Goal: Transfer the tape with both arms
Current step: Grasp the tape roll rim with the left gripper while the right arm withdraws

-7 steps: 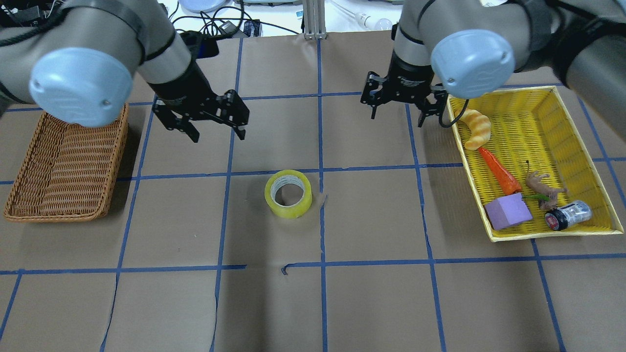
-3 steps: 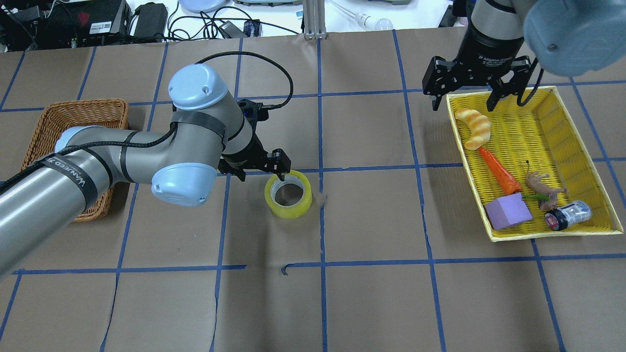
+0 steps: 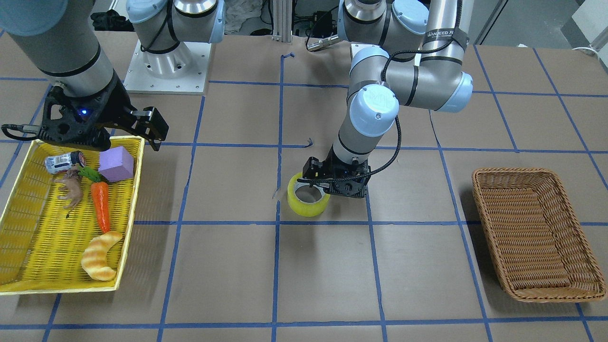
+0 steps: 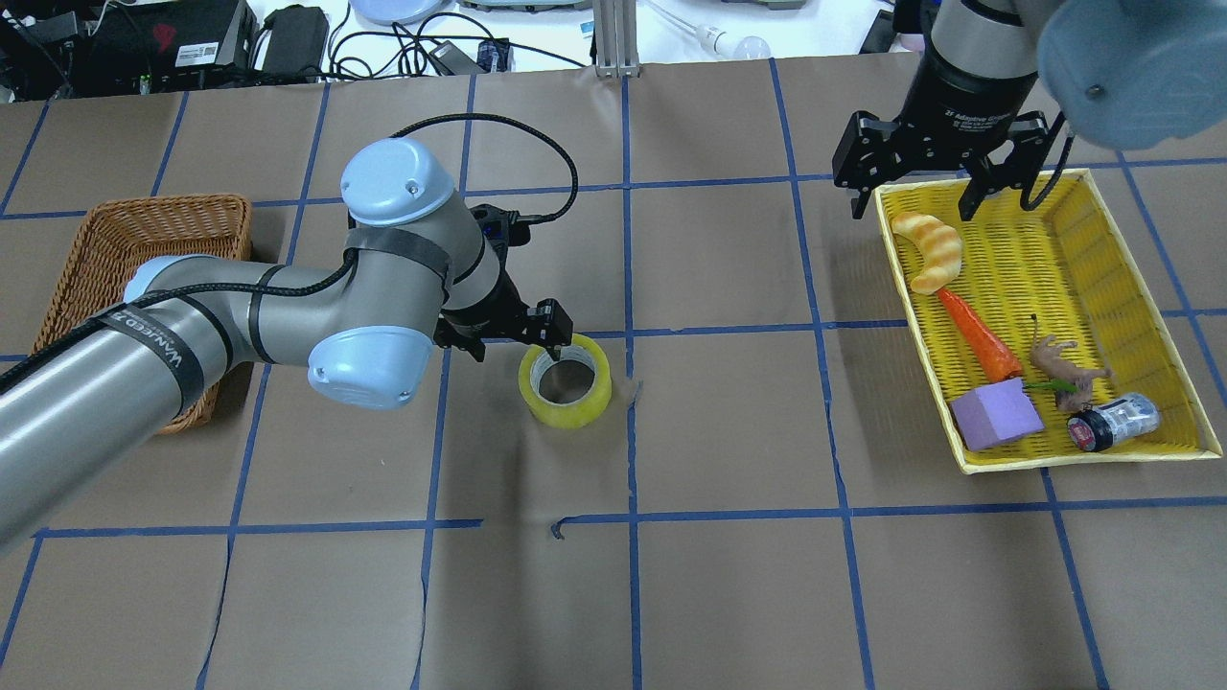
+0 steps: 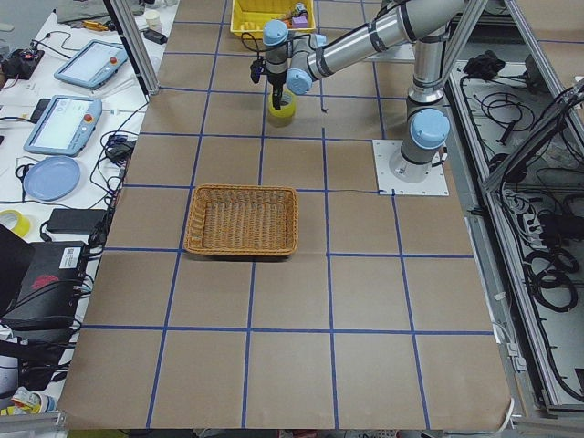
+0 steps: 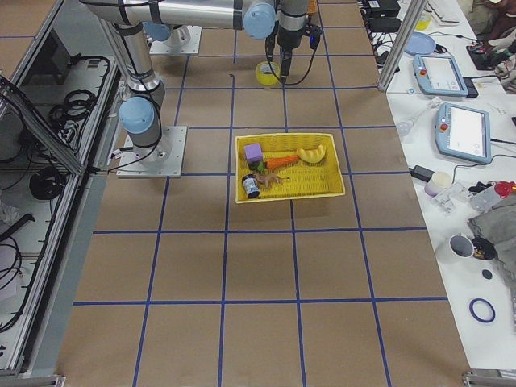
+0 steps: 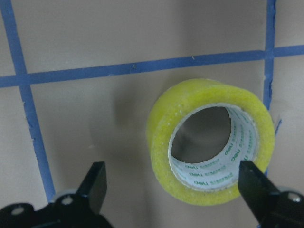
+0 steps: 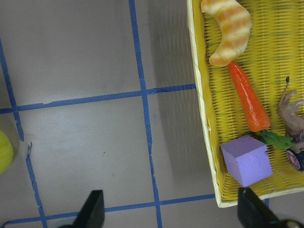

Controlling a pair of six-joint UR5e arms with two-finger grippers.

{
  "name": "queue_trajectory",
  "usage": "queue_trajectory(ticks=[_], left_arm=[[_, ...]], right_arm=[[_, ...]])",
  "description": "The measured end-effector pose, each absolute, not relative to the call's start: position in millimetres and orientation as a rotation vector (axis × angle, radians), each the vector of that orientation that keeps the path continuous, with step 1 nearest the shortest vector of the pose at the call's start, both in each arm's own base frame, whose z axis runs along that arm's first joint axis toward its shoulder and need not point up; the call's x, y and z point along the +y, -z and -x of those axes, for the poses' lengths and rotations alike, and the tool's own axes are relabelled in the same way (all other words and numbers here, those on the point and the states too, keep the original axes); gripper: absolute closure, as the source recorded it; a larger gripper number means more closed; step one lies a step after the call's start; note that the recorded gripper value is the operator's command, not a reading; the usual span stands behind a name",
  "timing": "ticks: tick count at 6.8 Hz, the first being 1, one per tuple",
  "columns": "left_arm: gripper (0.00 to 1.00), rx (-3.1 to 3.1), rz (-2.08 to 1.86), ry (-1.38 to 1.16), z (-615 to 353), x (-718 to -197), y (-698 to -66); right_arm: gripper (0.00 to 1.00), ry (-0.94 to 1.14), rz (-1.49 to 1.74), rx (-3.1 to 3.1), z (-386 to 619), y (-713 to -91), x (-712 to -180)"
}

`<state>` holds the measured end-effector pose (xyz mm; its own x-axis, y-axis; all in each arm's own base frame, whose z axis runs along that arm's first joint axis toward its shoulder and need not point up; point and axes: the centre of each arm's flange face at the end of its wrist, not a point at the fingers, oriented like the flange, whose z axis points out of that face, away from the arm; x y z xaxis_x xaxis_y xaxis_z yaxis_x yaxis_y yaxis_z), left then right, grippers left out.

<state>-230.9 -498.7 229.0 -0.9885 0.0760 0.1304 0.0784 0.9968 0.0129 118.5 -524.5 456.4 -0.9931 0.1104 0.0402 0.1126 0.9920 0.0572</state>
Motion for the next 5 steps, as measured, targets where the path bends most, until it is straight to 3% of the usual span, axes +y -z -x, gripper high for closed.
queue_trajectory(ticks=[2, 3, 4, 5], left_arm=[[0.00, -3.012, 0.116, 0.032, 231.6, -504.2, -208.9], [0.15, -3.018, 0.116, 0.040, 231.4, -506.3, -198.8], [0.49, -3.024, 0.118, 0.050, 231.1, -507.2, -191.1], [0.95, -3.027, 0.123, 0.059, 230.8, -507.3, -187.0]], right_arm=[[0.00, 0.103, 0.179, -3.101, -118.3, -455.0, -523.7], [0.00, 0.105, 0.179, -3.102, -118.4, -454.7, -523.5], [0.00, 0.102, 0.179, -3.105, -118.7, -454.8, -523.8], [0.00, 0.103, 0.180, -3.106, -118.8, -454.6, -523.7]])
